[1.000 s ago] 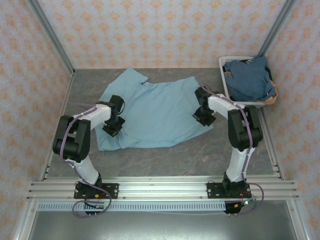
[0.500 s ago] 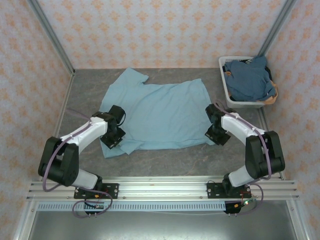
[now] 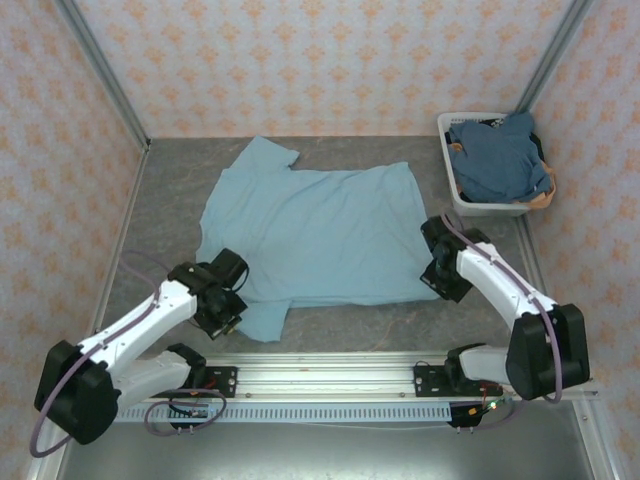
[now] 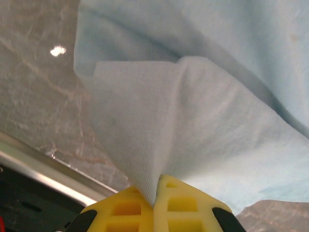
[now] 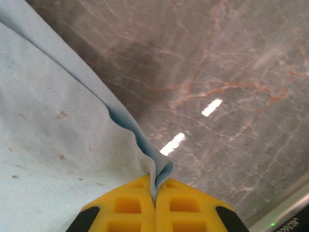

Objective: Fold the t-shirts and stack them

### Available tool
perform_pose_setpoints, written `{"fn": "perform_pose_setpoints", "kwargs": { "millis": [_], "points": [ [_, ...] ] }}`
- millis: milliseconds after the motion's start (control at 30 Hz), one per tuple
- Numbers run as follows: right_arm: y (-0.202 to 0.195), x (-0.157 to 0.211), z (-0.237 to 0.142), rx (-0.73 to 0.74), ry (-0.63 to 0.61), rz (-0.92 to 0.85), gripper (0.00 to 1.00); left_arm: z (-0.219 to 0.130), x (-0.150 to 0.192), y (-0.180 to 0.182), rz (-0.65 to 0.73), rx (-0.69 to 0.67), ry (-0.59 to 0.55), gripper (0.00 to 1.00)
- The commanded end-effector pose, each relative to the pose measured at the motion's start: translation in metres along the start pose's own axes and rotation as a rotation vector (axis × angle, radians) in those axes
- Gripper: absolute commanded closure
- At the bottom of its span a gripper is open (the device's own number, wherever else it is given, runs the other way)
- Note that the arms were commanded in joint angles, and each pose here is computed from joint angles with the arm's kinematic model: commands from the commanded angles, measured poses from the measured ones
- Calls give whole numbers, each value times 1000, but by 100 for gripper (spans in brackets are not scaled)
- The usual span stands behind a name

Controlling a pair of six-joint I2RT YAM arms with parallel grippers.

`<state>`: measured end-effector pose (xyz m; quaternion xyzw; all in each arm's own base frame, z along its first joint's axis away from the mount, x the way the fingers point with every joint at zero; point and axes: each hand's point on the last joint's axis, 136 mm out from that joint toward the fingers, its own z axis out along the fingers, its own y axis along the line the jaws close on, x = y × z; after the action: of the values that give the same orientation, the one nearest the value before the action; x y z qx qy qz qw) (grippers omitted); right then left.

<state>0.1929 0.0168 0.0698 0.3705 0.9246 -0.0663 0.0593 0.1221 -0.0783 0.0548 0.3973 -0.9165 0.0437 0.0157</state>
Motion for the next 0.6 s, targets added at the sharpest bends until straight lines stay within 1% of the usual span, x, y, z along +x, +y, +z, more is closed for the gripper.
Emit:
{"fn": "perform_pose_setpoints", "kwargs": {
  "millis": [0, 133, 300, 400, 567],
  "points": [
    [-28, 9, 5, 97, 1, -18, 100, 0, 18, 21, -51, -58, 42, 100],
    [-24, 11, 12, 88, 21, -17, 100, -8, 23, 30, -44, -71, 16, 100],
    [-23, 12, 15, 101, 39, -18, 100, -10, 21, 28, -79, -29, -7, 100],
    [-24, 9, 10, 97, 22, -7, 100, -20, 11, 14, -75, -3, -64, 100],
    [-23, 7, 6, 91, 16, 39, 100, -53, -13, -25, -10, 39, -186, 100]
  ]
}}
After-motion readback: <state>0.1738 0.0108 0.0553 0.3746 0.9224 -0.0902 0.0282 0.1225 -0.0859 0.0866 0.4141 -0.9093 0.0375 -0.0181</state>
